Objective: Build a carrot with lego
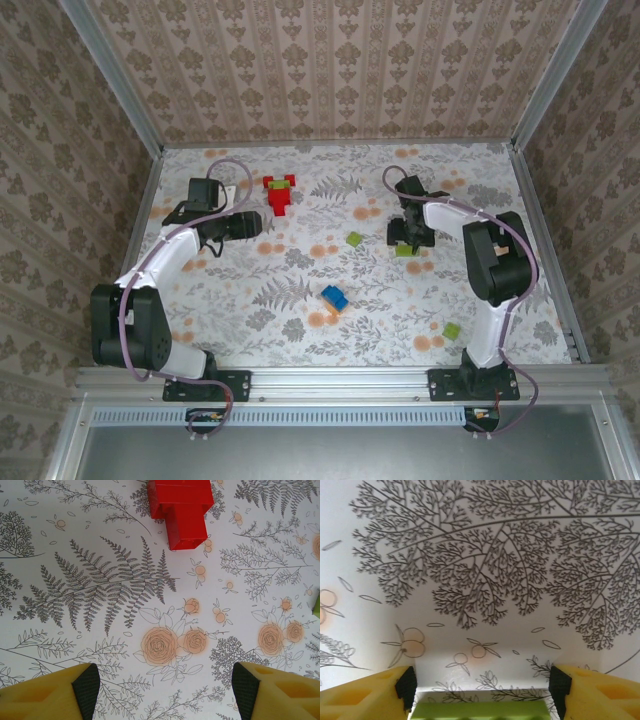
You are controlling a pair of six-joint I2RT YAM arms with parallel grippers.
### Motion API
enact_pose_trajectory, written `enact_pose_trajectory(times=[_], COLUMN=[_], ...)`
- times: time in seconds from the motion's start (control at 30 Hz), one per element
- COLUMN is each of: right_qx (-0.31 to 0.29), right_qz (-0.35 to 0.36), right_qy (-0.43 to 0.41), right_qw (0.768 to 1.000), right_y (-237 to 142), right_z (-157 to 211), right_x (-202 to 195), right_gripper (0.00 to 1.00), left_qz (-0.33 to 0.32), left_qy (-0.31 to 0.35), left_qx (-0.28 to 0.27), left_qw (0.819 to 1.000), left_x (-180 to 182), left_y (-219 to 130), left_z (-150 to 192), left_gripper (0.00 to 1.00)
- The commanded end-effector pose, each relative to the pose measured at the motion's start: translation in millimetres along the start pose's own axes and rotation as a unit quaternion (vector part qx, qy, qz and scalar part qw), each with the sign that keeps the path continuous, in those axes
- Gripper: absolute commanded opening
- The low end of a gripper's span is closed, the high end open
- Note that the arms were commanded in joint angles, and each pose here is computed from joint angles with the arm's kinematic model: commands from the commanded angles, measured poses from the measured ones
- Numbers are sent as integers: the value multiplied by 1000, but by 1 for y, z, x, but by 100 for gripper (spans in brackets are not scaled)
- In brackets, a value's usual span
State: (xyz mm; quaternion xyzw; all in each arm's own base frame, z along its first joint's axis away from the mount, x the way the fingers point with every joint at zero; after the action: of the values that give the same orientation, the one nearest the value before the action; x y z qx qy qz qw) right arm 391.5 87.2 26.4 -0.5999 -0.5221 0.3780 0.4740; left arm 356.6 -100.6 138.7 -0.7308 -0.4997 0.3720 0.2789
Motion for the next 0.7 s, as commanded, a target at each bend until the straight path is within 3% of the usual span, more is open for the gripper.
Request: enact_pose_trajectory(times=[0.0,0.67], right_qx=[-4,44], right_qz=[-42,-20], right_qy=[-2,-30], right_qw=[999,998], right_y=[7,-28], right_z=[-4,63], right_x=[19,-1], right_gripper=[73,72], left_qz=[6,11], left_qy=[13,13], left_qx=[-19,-17], left_qw=[1000,1000], left_x=[-6,-7], left_y=[-9,-8], left_z=[-8,-8], left_gripper=[73,73])
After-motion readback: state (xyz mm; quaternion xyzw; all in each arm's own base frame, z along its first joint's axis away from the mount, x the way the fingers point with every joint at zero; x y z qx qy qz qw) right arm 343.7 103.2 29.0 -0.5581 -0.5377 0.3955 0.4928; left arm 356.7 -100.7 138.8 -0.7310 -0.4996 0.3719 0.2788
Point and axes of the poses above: each hand's point on the last joint's axis, 136 mm out from that joint toward the fingers, its own y axis out along the fingers, its own x axis along the line the jaws close on, z = x × y, the point moved 1 cm from there along -y, back along the fingers, and after that the axes turned 4 degrees about y, right-handed, at the moved point
